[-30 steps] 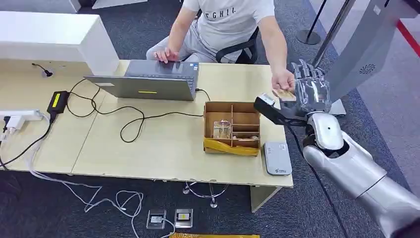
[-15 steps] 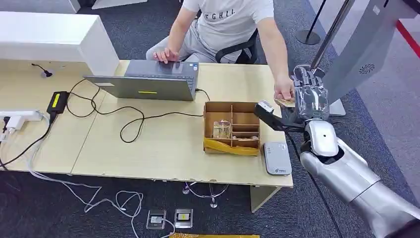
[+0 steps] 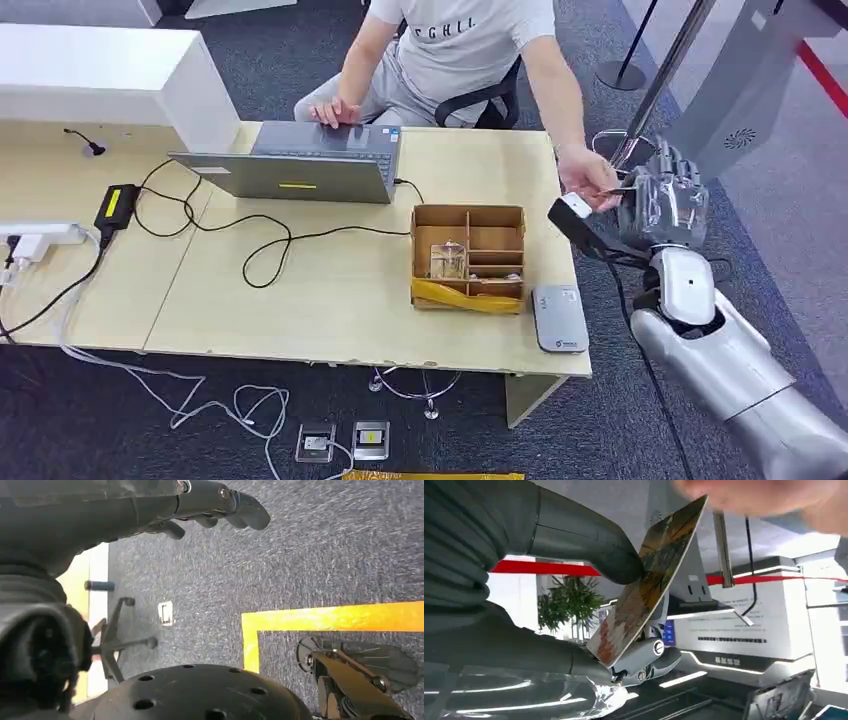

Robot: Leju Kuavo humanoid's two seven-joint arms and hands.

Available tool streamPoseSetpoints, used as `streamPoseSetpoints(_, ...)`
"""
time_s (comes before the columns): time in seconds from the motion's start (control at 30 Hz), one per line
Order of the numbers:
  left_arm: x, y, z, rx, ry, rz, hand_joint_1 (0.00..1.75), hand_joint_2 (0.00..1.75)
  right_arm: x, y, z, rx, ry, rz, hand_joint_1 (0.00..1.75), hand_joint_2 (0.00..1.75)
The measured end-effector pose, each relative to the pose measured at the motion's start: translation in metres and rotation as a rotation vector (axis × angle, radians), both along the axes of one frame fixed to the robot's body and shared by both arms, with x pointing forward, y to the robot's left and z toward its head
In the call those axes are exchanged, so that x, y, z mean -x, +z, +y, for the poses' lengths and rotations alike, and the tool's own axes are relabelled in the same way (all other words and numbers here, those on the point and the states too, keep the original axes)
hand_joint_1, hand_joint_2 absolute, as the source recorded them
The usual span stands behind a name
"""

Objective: Pass the card to the sensor for recognition and then transmit it.

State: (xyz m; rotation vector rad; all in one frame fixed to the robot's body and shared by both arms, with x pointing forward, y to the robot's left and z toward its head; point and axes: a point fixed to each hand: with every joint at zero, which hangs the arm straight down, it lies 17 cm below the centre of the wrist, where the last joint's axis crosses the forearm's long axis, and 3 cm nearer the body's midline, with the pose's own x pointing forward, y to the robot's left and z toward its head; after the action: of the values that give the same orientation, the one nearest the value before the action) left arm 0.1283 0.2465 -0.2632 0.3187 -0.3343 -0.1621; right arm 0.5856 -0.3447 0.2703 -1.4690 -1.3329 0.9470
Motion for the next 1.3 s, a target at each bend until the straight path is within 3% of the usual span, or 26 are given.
streamPoseSetpoints(0.5, -0.008, 0.002, -0.005, -0.001, -0.045, 0.002, 0.00, 0.00, 0.008, -0.014, -0.023, -0.049, -0.006, 0.037, 1.75, 1.75)
streamPoseSetpoints(0.97, -0.014, 0.003, -0.007, -0.001, -0.033, -0.007, 0.00, 0.00, 0.022, -0.103, -0.003, -0.099, 0.050, 0.198, 1.75, 1.75)
streamPoseSetpoints(1.3, -0.033, 0.012, -0.004, 0.020, 0.035, -0.151, 0.00, 0.00, 0.044, -0.161, -0.006, -0.120, 0.043, 0.302, 1.75, 1.75)
